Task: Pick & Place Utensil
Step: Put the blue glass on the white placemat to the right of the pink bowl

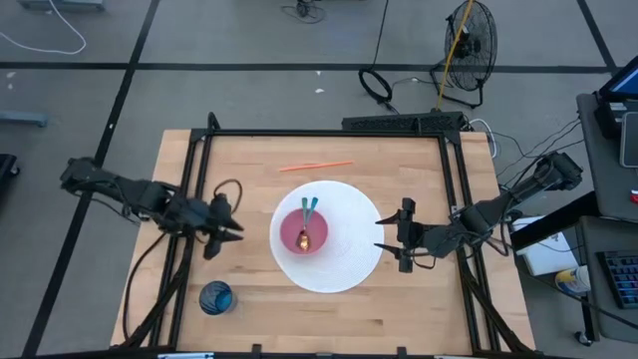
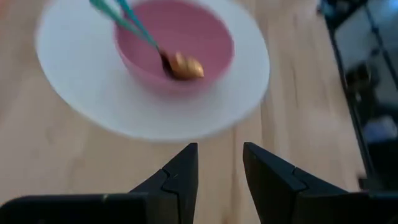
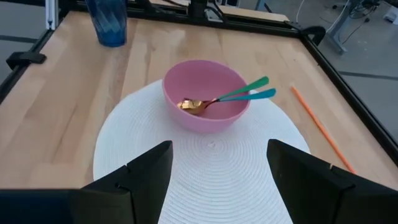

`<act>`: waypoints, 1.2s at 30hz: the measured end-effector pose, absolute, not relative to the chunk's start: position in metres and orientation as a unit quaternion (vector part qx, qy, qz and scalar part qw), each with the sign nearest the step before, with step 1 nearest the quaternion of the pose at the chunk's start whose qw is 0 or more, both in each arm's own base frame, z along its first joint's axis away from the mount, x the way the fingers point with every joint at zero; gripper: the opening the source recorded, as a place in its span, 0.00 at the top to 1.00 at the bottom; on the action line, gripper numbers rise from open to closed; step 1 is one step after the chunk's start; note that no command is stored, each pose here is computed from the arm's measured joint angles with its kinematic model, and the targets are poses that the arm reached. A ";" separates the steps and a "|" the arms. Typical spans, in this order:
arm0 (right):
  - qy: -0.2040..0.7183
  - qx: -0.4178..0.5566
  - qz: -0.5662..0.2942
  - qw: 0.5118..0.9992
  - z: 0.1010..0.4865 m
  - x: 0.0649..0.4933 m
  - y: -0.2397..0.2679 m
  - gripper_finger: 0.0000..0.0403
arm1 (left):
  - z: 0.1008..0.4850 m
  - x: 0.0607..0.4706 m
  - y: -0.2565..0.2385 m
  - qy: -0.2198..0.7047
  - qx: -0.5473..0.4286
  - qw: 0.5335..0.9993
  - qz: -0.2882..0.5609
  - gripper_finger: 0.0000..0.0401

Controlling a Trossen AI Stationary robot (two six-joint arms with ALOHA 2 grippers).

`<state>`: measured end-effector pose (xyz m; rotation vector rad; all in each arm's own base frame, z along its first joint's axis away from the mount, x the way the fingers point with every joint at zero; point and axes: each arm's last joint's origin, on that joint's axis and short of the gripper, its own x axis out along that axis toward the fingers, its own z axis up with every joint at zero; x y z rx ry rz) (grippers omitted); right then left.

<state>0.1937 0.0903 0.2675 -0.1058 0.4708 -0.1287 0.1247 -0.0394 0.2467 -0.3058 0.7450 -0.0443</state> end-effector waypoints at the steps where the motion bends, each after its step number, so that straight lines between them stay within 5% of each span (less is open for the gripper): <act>1: 0.232 -0.052 -0.064 0.969 0.267 0.194 0.090 0.36 | 0.244 0.124 -0.042 0.376 -0.150 0.914 -0.026 0.67; 18: 0.186 -0.029 -0.059 0.980 0.276 0.198 0.093 0.36 | 0.247 0.115 -0.092 0.468 -0.174 0.856 -0.130 0.67; 36: 0.183 -0.029 -0.060 0.981 0.277 0.198 0.093 0.36 | 0.224 0.115 -0.134 0.552 -0.212 0.800 -0.107 0.67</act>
